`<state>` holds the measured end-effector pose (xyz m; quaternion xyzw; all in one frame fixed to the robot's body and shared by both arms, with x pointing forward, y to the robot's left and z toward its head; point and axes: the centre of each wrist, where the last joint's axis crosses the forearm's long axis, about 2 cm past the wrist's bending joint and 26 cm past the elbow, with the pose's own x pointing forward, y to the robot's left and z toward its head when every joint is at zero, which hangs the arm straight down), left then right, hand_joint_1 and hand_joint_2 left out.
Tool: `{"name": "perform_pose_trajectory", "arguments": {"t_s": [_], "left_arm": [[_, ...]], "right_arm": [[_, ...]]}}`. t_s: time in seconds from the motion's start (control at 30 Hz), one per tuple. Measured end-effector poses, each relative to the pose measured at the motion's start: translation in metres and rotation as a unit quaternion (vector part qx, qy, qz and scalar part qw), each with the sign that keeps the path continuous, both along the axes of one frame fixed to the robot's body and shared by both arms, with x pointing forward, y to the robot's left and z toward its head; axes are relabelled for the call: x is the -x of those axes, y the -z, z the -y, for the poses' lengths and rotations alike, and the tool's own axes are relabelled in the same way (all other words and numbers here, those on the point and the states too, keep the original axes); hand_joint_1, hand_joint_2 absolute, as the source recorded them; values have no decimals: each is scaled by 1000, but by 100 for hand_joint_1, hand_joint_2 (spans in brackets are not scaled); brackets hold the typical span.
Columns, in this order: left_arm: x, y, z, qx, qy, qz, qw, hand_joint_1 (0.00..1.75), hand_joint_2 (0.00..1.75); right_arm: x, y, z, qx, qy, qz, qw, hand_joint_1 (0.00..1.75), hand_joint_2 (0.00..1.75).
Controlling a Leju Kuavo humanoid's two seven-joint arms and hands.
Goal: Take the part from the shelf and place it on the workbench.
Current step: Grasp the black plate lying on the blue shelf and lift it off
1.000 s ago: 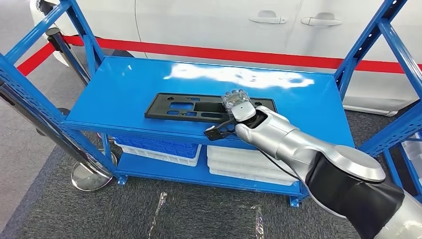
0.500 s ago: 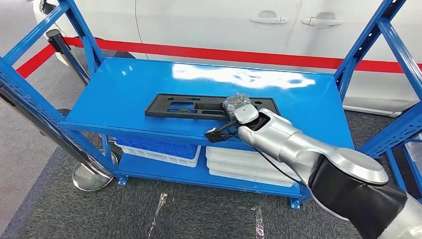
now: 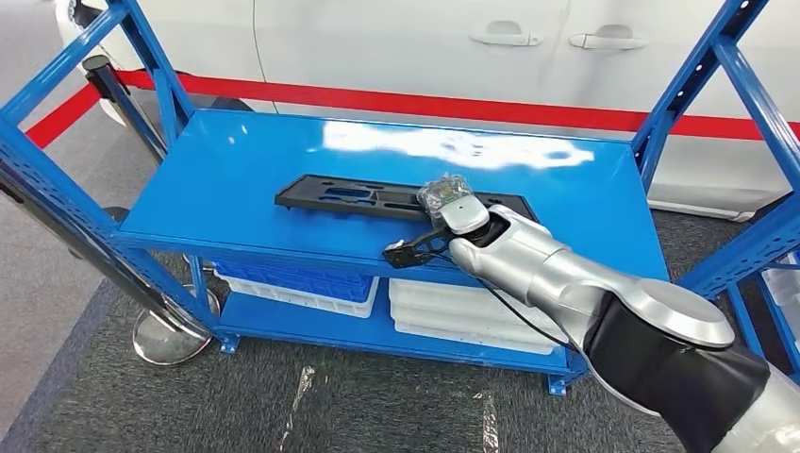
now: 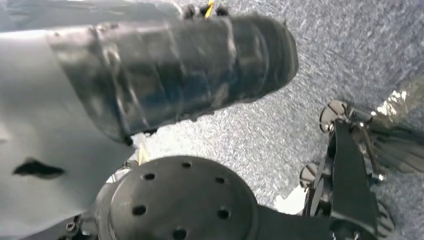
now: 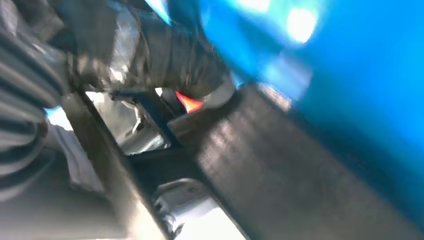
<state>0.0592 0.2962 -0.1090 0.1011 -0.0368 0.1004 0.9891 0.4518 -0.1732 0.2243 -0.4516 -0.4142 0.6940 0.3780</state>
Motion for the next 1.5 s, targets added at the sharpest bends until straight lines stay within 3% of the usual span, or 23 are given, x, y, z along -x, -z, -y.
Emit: {"name": "perform_pose_trajectory", "arguments": {"t_s": [0.13,0.3,0.43,0.6,0.83,1.07,1.5], "left_arm": [[0,0,-1,-1,3,1,1000,0,0],[0,0,-1,-1,5,1,1000,0,0],[0,0,-1,-1,11,7,1000,0,175],[-1,0,0,6,18,30,999,0,175],[0,0,-1,17,18,45,999,0,175],[1,0,0,23,13,44,999,0,175],[1,1,0,49,8,44,998,0,175]], "right_arm": [[4,0,-6,-23,-35,69,997,175,175],[7,-1,-11,-33,-55,92,994,175,175],[15,-7,-21,-59,-116,198,972,175,175],[29,-33,-47,-83,-181,253,947,175,175],[51,-91,-79,-159,-232,236,930,175,175],[68,-135,-91,-204,-270,249,907,175,175],[85,-151,-92,-220,-302,212,903,175,175]]}}
